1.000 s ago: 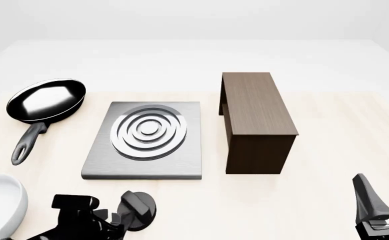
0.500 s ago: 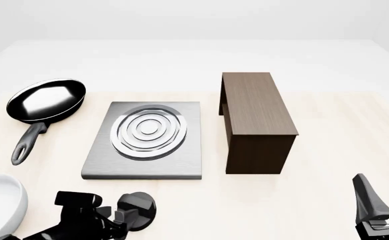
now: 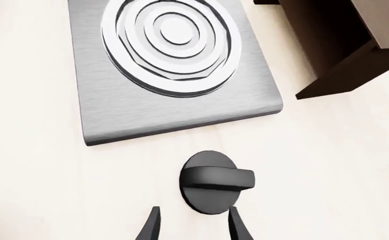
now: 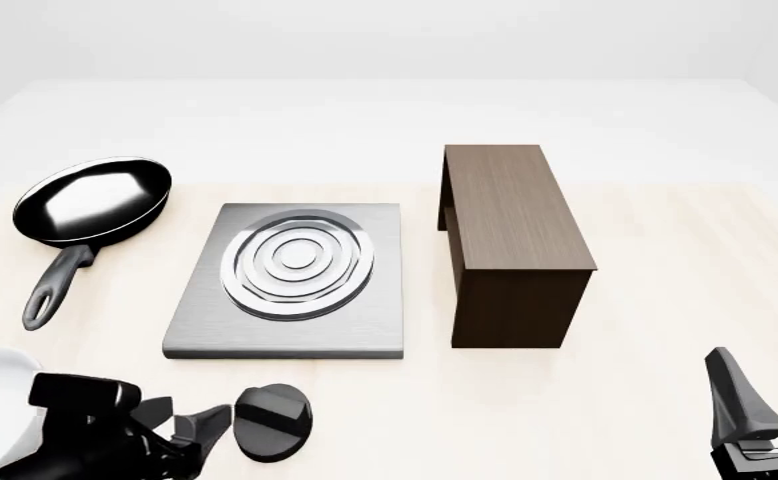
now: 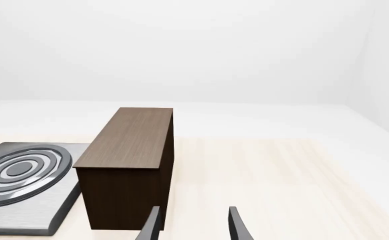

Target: Turn on the stove.

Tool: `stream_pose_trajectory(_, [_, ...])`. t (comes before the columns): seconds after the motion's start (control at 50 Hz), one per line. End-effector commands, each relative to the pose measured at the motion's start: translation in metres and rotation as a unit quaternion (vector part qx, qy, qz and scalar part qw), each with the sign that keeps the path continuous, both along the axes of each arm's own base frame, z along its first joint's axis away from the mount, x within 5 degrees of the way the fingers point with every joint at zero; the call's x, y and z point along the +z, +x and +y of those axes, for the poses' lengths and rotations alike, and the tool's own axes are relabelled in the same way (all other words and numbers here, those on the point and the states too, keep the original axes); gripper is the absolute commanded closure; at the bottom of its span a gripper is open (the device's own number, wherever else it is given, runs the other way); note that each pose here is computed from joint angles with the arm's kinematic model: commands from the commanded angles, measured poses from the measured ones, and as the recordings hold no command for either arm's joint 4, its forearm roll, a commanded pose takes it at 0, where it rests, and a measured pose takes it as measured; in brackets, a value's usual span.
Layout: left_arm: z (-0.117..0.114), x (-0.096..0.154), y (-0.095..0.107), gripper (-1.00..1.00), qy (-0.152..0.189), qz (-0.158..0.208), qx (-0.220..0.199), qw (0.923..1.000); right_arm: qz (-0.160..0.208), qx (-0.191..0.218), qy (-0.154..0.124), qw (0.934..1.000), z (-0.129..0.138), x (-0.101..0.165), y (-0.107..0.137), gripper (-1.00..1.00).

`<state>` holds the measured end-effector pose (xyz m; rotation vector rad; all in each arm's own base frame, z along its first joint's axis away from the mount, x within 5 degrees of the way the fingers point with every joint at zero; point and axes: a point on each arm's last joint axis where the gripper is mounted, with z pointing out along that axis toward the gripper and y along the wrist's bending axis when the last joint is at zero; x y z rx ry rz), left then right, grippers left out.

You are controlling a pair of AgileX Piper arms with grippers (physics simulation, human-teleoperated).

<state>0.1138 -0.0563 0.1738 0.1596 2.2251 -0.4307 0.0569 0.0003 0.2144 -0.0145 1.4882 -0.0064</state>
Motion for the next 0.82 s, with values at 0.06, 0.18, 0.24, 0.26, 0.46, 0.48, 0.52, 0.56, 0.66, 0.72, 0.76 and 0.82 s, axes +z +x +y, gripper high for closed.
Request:
stream_pose_trajectory(0.06, [0.028,0.066,-0.023,-1.00,0.019,-0.065,0.050,0.9965,-0.001,-0.002,0.006,1.0000,0.000,0.000,0.000,-1.00])
stream_pose_trajectory(0.18, [0.035,0.089,-0.026,-1.00,0.021,-0.094,0.080,0.9922,-0.001,-0.002,0.006,1.0000,0.000,0.000,0.000,-1.00])
stream_pose_trajectory(0.24, [0.037,0.099,-0.026,-1.00,0.023,-0.104,0.089,0.9903,-0.001,-0.002,0.007,1.0000,0.000,0.000,0.000,-1.00])
stream_pose_trajectory(0.26, [0.037,0.099,-0.026,-1.00,0.023,-0.104,0.089,0.9903,-0.001,-0.002,0.007,1.0000,0.000,0.000,0.000,-1.00])
stream_pose_trajectory(0.46, [0.046,0.129,-0.022,-1.00,0.040,-0.143,0.129,0.9805,-0.001,-0.002,0.006,1.0000,0.000,0.000,0.000,-1.00])
stream_pose_trajectory(0.48, [0.047,0.132,-0.023,-1.00,0.038,-0.146,0.133,0.9796,-0.001,-0.001,0.006,1.0000,0.000,0.000,0.000,-1.00])
stream_pose_trajectory(0.52, [0.049,0.137,-0.024,-1.00,0.040,-0.152,0.142,0.9773,-0.001,-0.002,0.006,1.0000,0.000,0.000,0.000,-1.00])
stream_pose_trajectory(0.56, [0.050,0.144,-0.026,-1.00,0.043,-0.160,0.146,0.9753,-0.001,-0.001,0.006,1.0000,0.000,0.000,0.000,-1.00])
stream_pose_trajectory(0.66, [0.053,0.169,-0.039,-1.00,0.051,-0.189,0.158,0.9678,-0.001,-0.001,0.006,1.0000,0.000,0.000,0.000,-1.00])
stream_pose_trajectory(0.72, [0.054,0.182,-0.045,-1.00,0.055,-0.203,0.163,0.9640,-0.001,-0.001,0.006,1.0000,0.000,0.000,0.000,-1.00])
stream_pose_trajectory(0.76, [0.055,0.188,-0.047,-1.00,0.053,-0.206,0.164,0.9632,-0.001,-0.002,0.006,1.0000,0.000,0.000,0.000,-1.00])
stream_pose_trajectory(0.82, [0.056,0.199,-0.051,-1.00,0.059,-0.218,0.173,0.9587,-0.001,-0.002,0.006,1.0000,0.000,0.000,0.000,-1.00])
